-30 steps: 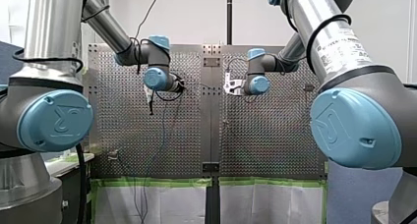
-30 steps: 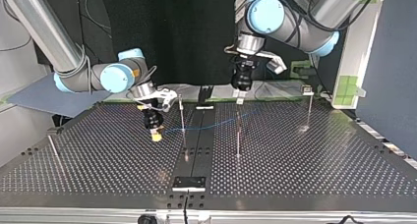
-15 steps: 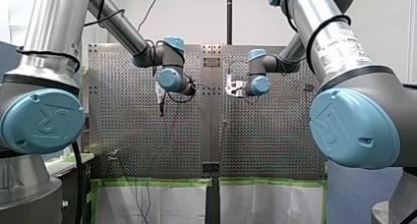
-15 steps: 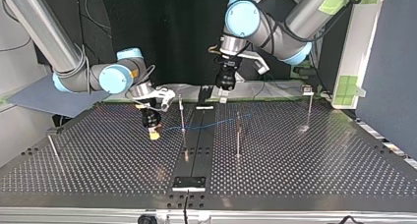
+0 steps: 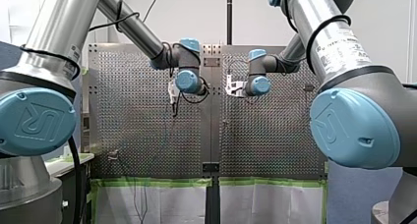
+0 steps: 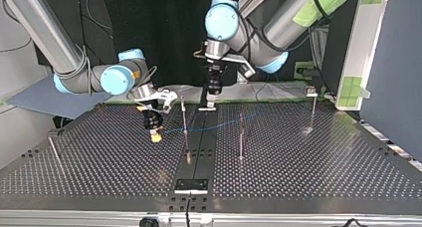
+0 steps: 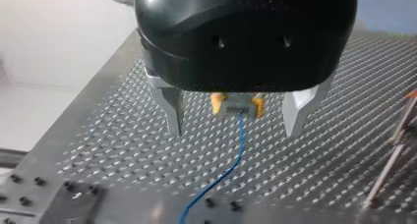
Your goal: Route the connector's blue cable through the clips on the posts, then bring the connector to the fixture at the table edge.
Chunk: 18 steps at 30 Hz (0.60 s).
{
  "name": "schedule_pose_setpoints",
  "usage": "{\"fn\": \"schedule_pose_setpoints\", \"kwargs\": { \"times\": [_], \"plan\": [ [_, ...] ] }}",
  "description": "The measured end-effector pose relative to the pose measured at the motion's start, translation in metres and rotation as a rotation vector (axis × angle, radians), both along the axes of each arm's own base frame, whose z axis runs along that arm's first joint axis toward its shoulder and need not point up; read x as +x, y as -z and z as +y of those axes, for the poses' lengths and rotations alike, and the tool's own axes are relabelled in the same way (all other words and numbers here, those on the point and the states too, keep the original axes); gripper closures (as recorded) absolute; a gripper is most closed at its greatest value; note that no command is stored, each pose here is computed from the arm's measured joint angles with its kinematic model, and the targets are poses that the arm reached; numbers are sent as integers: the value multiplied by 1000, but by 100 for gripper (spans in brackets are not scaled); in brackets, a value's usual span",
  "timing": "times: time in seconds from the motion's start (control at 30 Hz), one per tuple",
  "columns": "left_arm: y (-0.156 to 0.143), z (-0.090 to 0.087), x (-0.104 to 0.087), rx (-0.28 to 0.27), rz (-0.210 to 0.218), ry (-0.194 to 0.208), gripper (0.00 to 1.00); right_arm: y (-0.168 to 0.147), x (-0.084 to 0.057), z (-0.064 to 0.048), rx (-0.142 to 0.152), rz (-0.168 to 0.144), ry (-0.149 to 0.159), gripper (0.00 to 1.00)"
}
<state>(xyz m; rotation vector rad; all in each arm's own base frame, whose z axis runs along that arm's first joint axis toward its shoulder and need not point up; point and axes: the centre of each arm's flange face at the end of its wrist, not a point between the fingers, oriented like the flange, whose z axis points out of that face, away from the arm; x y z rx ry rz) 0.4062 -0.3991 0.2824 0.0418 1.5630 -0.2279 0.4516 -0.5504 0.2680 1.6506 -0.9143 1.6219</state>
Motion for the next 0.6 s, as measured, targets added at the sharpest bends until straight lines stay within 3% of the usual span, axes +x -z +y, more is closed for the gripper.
{"fn": "schedule_pose_setpoints", "kwargs": {
  "times": [0.33,0.6],
  "plan": [
    [-27,7,28,-20,-50,-106,0,2,-1,-1,0,0,1,100],
    [-10,1,36,2,-25,-105,0,2,-1,-3,-2,-1,3,100]
  ]
}}
